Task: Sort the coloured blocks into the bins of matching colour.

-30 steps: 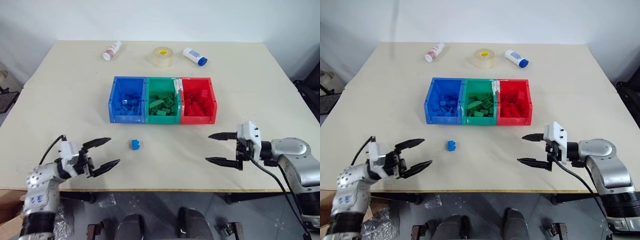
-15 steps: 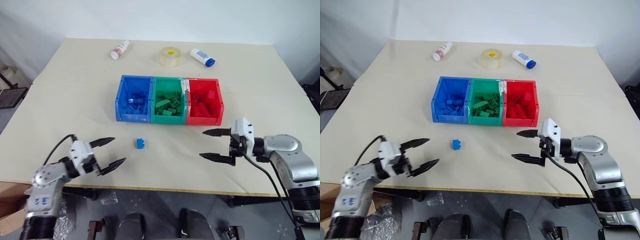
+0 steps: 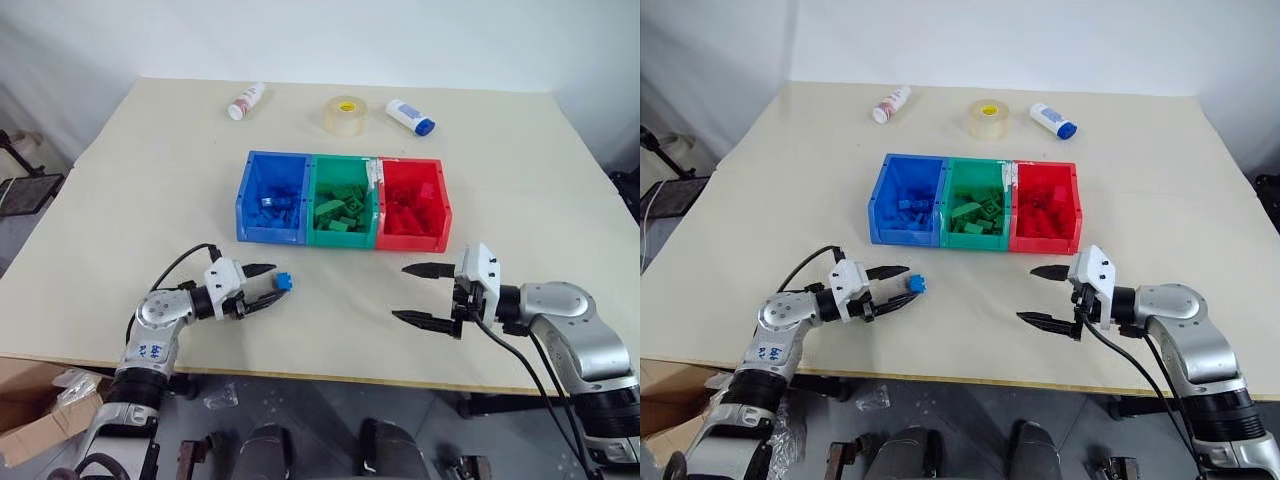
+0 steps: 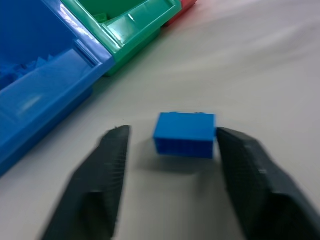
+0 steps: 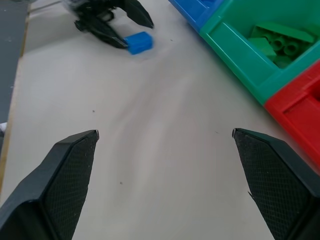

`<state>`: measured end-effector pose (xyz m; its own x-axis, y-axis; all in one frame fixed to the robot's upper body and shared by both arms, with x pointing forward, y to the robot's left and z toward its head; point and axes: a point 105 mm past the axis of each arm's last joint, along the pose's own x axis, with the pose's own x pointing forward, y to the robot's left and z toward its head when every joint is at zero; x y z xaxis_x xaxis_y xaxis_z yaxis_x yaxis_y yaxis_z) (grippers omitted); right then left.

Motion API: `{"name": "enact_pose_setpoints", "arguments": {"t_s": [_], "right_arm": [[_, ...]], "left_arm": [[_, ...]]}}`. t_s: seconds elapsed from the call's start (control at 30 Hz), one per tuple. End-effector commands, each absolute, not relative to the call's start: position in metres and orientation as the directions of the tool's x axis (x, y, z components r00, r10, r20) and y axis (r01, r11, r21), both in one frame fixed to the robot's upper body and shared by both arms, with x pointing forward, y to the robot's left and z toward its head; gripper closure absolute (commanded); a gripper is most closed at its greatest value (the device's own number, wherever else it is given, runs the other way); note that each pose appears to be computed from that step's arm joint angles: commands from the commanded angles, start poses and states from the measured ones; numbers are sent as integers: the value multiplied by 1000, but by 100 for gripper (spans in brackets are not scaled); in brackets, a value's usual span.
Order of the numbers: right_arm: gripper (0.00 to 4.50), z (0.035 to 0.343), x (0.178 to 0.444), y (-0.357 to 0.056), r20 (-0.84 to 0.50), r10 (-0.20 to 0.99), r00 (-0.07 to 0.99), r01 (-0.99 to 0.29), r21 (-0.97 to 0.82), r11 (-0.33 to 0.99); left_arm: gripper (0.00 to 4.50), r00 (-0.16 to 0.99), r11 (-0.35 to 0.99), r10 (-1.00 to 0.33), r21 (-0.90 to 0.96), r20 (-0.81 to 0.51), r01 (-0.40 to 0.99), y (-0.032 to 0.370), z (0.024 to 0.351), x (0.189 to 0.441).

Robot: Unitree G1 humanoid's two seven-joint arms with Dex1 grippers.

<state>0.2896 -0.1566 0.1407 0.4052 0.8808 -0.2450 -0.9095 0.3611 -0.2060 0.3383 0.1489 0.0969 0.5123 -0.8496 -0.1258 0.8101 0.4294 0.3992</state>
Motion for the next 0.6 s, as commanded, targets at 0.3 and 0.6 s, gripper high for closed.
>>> {"name": "enact_pose_setpoints", "arguments": {"t_s": [0.3, 0.6], "right_arm": [[0, 157, 282, -157, -139, 904, 404, -904, -211, 372], [0, 167, 287, -157, -76, 913, 401, -902, -207, 379]], "left_arm": [[448, 574, 513, -816, 377, -65, 771, 144, 108, 344], [448, 690, 648, -721, 409, 58, 643, 152, 175, 354]]}}
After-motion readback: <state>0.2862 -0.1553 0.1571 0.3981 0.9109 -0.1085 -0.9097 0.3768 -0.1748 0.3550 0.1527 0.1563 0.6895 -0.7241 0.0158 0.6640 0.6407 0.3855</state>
